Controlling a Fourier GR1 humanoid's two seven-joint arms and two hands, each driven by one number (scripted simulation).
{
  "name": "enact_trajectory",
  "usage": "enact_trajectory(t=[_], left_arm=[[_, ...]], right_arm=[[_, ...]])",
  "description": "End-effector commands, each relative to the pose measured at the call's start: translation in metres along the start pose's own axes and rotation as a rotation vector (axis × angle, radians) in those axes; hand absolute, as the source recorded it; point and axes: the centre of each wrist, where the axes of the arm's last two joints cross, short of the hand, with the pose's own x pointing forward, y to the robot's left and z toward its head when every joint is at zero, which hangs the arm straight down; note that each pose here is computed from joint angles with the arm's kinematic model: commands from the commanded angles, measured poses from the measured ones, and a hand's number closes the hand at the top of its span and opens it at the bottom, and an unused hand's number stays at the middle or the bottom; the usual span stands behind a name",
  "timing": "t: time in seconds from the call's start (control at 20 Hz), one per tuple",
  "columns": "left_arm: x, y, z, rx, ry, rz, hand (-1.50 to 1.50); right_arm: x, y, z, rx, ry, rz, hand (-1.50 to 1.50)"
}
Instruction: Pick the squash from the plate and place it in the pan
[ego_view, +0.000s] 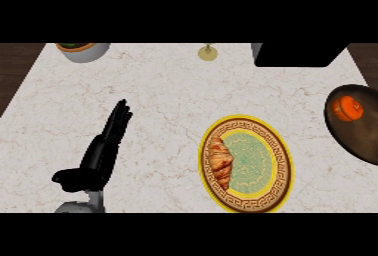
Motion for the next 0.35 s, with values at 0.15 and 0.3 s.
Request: enact_trajectory(t=[0.15, 0.3], left_arm=[[0.004, -0.003, -0.012, 0.005, -0.008, -0.001, 0.0], [-0.002, -0.003, 0.0, 0.007, -0.003, 0.011, 0.0]], right_arm=[[-0.01, 0.006, 0.012, 0.062, -0.158, -0.063, -1.5], [-0.011, 0.012, 0.009, 0.039, -0.185, -0.008, -1.5]])
